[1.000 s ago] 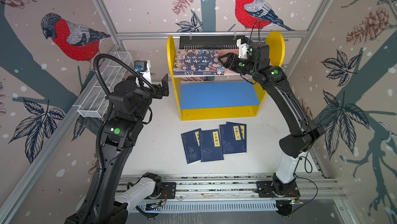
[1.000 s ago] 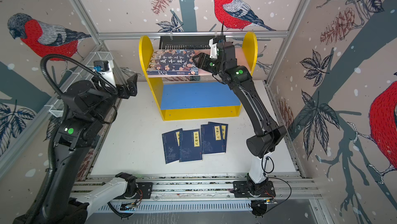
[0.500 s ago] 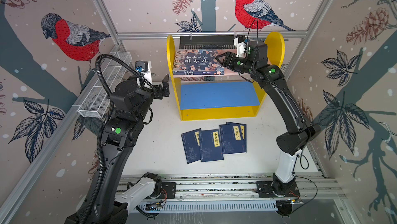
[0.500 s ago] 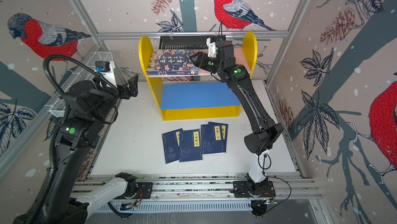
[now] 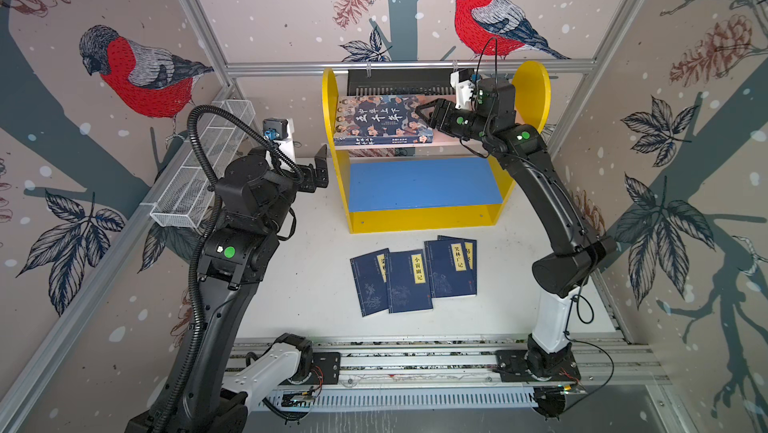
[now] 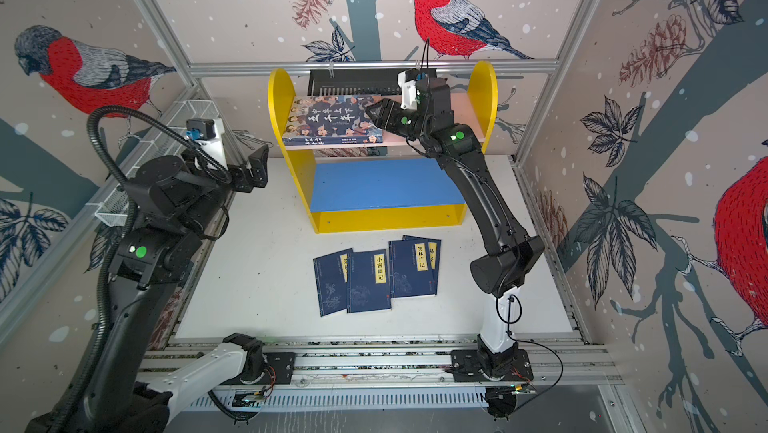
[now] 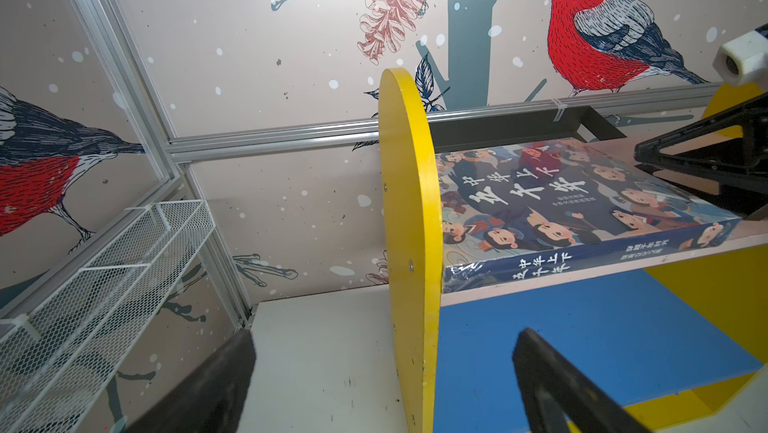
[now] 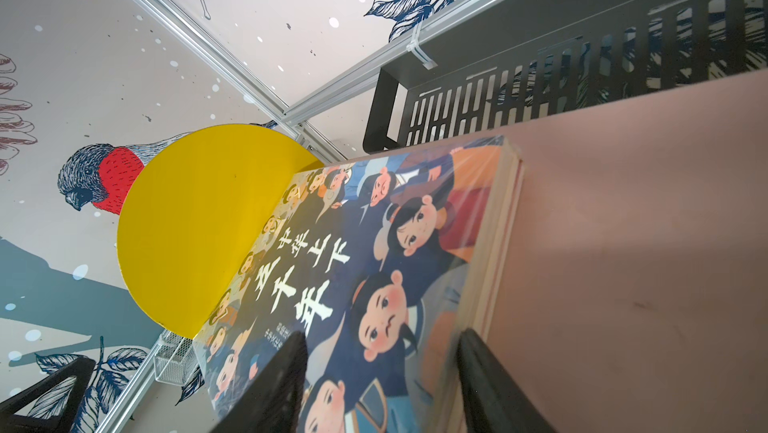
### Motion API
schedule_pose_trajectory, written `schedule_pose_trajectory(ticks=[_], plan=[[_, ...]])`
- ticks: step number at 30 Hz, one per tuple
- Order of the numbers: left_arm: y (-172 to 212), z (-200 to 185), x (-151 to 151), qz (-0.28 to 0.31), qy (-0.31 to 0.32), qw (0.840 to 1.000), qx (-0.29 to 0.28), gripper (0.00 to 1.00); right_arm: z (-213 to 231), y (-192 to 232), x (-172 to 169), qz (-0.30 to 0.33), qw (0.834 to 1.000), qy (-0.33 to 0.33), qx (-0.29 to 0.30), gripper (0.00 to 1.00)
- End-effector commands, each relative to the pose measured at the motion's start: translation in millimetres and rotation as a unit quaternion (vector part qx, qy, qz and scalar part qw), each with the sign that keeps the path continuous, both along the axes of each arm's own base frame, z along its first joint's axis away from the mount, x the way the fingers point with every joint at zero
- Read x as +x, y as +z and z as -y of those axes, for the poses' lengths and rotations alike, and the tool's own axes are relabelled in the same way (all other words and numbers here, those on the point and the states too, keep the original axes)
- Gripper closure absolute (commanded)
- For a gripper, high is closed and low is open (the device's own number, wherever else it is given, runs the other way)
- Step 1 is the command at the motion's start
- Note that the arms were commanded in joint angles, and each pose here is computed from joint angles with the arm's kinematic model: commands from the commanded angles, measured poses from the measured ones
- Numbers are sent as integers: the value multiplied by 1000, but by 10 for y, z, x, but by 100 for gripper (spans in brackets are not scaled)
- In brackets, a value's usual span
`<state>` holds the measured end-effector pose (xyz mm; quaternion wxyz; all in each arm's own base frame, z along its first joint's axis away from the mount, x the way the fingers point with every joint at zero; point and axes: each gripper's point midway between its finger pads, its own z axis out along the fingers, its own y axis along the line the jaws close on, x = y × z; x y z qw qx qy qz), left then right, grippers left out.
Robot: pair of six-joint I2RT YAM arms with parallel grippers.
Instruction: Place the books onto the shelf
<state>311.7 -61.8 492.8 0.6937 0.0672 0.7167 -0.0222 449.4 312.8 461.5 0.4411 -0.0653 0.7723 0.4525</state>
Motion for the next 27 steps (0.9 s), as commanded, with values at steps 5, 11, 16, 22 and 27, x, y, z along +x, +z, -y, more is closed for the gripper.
schedule_pose_trajectory(ticks=[5, 11, 16, 22, 27], plan=[[47, 24, -28, 6, -10, 1000, -9, 3, -100, -199, -50, -37, 999, 29, -9, 41], [-6, 38, -37, -4, -14, 1000, -16, 3, 46, -161, -3, -28, 999, -14, -28, 39], [-152, 95, -54, -27, -30, 999, -29, 3, 298, 159, -54, 14, 997, -67, -24, 36], [-536, 237, -136, -71, -73, 994, -41, 3, 543, 648, -306, 75, 992, -103, -7, 35], [-1017, 457, -307, -138, -138, 978, -74, 3, 638, 864, -872, 128, 983, -131, -23, 36]])
